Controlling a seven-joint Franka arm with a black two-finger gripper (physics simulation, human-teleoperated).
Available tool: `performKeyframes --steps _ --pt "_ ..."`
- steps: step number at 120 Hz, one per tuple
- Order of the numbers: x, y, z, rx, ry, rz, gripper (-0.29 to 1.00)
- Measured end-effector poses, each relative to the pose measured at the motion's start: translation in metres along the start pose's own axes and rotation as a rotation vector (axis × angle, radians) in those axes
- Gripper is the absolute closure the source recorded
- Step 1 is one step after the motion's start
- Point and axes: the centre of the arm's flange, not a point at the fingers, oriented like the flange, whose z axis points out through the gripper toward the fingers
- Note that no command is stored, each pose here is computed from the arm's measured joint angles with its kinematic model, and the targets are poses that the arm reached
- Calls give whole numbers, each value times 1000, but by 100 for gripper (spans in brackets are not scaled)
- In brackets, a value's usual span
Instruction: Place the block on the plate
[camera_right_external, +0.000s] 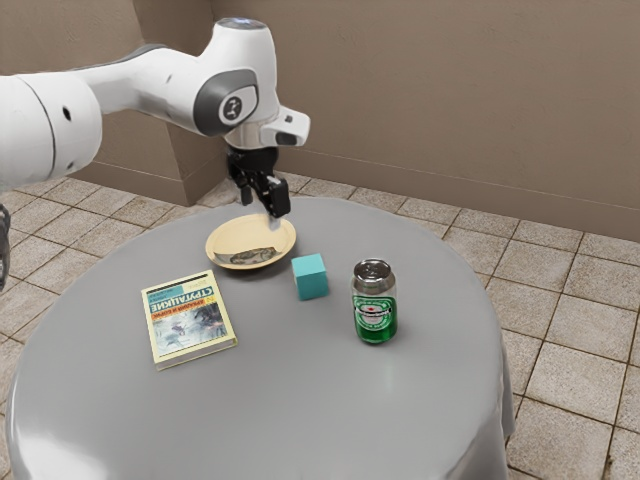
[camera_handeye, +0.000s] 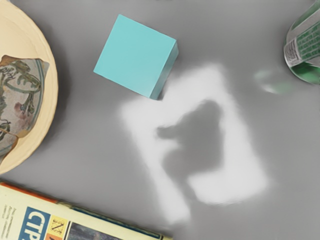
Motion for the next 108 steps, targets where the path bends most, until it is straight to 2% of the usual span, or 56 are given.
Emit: performKeyframes --steps 48,108 --pt "47 -8 48 -33 32 152 0" --pt "79 -35 102 -57 -7 257 0"
